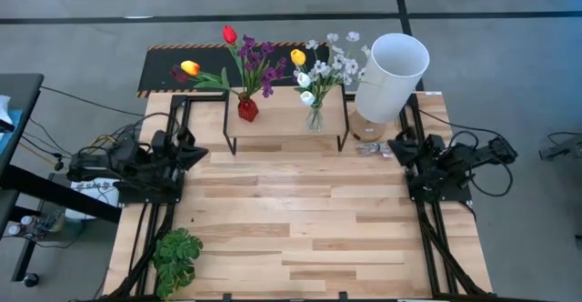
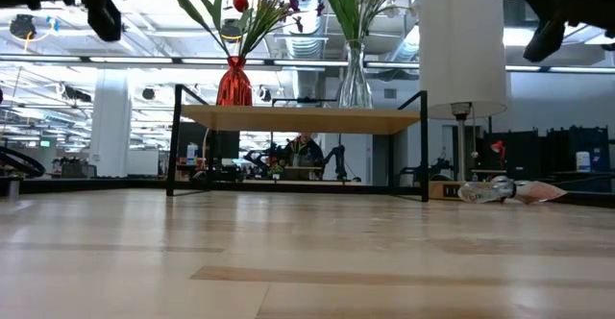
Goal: Pick and place flowers into a vace then onto a shelf
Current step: Return to Home Position
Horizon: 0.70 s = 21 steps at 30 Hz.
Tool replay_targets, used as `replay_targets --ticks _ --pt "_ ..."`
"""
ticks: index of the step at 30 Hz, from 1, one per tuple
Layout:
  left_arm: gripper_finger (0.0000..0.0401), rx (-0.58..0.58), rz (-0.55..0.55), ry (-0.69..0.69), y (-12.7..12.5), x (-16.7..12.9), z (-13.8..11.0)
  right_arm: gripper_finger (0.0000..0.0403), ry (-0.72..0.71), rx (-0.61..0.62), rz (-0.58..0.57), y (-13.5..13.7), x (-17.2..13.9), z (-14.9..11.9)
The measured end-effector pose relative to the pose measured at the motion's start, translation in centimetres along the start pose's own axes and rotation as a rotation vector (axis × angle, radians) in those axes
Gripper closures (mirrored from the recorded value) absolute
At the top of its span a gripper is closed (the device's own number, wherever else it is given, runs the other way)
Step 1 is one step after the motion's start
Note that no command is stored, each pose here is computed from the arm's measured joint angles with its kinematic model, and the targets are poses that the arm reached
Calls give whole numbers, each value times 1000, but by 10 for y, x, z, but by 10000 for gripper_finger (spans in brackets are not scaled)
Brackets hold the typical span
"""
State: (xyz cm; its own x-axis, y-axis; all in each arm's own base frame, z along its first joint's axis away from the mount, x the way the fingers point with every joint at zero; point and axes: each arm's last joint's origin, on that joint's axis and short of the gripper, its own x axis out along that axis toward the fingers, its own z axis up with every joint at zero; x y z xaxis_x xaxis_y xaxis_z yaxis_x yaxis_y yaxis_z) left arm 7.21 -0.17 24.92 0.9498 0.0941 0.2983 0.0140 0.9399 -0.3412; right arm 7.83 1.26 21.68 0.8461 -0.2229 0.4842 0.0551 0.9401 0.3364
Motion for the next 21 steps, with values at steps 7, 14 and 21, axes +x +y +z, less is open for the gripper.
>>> replay_targets --ticks 7,14,21 --pt "401 -46 32 72 9 3 -31 403 161 81 -33 -2 -1 -17" --pt "401 -24 60 86 13 3 -40 403 210 136 -57 -3 -2 -23" --pt "401 -20 93 159 21 2 -66 403 322 142 -95 -6 -6 -35"
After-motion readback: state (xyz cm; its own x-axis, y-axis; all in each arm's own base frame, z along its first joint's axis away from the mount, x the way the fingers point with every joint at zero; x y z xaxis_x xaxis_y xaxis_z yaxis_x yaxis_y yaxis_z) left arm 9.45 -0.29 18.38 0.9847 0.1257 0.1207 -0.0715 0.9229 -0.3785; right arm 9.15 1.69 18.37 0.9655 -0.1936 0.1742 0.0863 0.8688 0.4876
